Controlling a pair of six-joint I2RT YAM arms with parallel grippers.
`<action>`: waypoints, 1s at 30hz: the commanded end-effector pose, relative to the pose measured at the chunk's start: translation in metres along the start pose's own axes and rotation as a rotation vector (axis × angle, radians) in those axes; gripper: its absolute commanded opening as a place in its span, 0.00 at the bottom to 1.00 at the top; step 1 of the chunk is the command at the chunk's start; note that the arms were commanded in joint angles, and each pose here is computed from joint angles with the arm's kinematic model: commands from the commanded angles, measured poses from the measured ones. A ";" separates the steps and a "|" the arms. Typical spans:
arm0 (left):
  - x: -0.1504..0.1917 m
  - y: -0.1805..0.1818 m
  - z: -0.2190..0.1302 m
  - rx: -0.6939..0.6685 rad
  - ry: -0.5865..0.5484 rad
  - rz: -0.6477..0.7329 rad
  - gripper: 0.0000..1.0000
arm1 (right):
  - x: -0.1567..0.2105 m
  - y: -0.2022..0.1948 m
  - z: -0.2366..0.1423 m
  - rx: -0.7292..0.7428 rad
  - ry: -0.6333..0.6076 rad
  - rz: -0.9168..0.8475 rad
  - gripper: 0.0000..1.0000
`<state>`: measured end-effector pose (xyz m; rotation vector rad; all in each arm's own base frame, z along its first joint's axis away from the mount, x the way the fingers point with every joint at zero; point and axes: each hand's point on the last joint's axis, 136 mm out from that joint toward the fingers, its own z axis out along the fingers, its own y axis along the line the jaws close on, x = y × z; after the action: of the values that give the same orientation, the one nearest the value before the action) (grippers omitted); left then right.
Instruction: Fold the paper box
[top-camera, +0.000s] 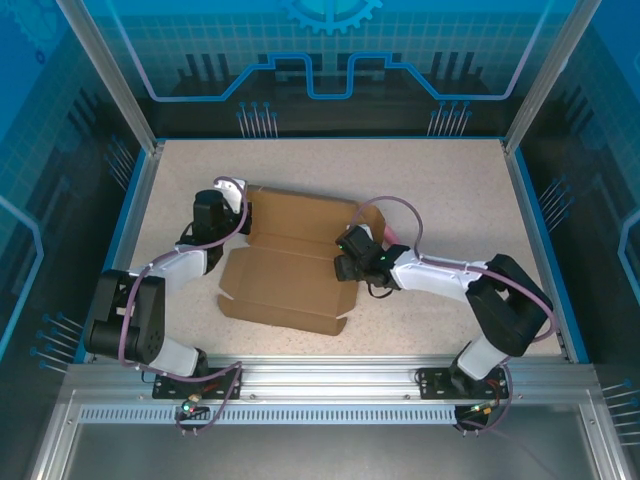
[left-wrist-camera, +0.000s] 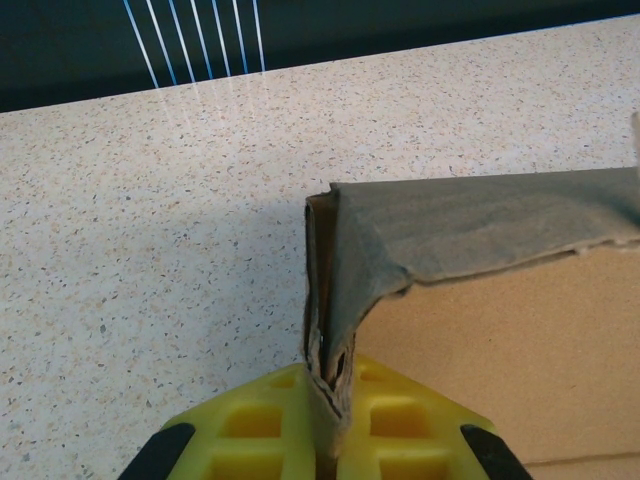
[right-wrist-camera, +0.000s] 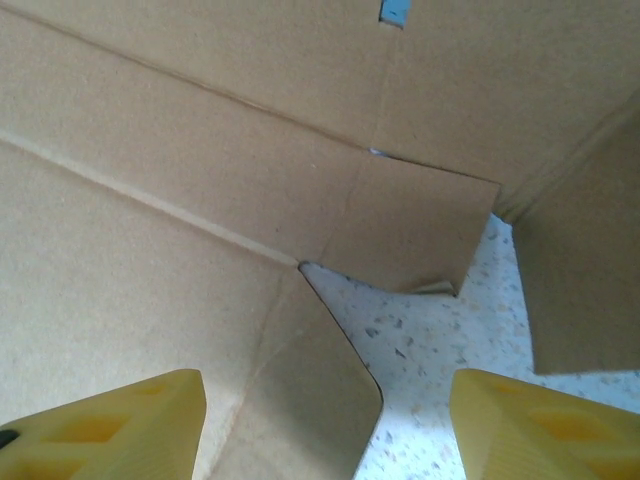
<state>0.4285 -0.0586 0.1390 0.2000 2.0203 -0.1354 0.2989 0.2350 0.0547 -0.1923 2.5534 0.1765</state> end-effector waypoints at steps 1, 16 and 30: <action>-0.013 -0.002 -0.006 0.011 -0.055 -0.015 0.00 | 0.005 -0.004 0.014 0.015 -0.014 0.050 0.69; -0.013 -0.003 -0.005 0.015 -0.054 -0.017 0.00 | 0.002 -0.023 0.040 0.090 -0.020 0.104 0.73; -0.012 -0.004 -0.004 0.021 -0.053 -0.020 0.00 | -0.034 -0.003 0.033 -0.055 -0.120 0.067 0.70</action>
<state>0.4298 -0.0580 0.1416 0.1974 2.0082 -0.1340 0.3354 0.2314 0.0300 -0.0806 2.5008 0.2047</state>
